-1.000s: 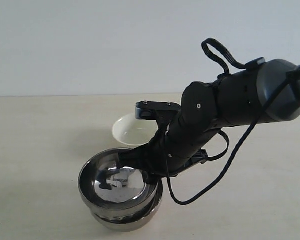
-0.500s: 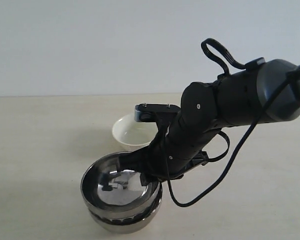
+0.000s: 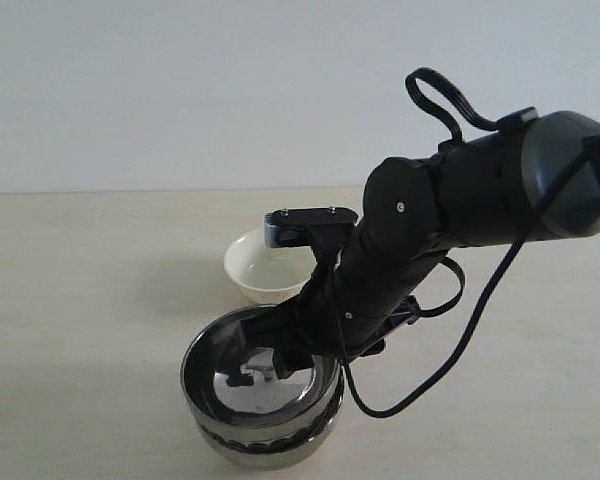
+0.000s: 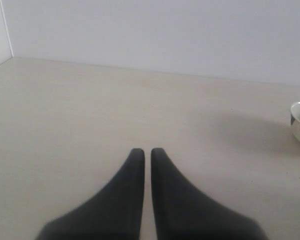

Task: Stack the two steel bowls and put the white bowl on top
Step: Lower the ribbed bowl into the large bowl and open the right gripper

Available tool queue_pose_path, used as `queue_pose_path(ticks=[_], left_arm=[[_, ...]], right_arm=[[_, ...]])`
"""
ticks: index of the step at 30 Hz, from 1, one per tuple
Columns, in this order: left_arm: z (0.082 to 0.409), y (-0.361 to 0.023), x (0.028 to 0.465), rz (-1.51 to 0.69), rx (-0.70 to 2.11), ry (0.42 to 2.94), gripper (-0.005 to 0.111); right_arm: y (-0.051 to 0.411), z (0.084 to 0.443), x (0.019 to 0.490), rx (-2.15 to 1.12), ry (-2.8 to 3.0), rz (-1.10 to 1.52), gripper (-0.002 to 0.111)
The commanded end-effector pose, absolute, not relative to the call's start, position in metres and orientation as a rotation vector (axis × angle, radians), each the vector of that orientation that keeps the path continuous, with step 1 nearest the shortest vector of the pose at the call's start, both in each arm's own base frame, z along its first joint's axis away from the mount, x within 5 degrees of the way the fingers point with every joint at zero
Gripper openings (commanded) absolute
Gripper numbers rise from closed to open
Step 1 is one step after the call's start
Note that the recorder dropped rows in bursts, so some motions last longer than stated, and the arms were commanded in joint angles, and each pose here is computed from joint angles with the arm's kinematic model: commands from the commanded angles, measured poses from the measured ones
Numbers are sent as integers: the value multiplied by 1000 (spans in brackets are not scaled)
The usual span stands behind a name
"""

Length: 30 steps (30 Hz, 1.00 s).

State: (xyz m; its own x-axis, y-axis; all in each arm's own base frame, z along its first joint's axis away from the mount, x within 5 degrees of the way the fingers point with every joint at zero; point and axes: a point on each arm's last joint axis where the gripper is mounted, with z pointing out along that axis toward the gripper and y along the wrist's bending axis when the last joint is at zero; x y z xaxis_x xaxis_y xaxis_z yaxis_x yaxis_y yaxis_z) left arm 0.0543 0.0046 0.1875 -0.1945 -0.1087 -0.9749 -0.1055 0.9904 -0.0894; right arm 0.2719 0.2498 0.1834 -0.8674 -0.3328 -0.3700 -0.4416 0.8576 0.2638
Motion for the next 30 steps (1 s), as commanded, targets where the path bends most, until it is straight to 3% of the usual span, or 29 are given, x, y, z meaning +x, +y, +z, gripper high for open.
queue_pose_path(ticks=[1, 12, 17, 18, 30], left_arm=[[187, 5, 54, -4, -167, 1769, 4], [187, 5, 54, -4, -167, 1769, 4], [187, 5, 54, -4, -167, 1769, 4], [187, 5, 54, -4, -167, 1769, 4], [187, 5, 54, -4, -167, 1769, 4]], right_arm=[[246, 203, 269, -597, 2677, 495, 48], [233, 224, 264, -615, 2652, 401, 48], [232, 223, 263, -626, 2662, 386, 16], [233, 223, 263, -628, 2661, 387, 1], [229, 206, 259, -610, 2638, 389, 0]])
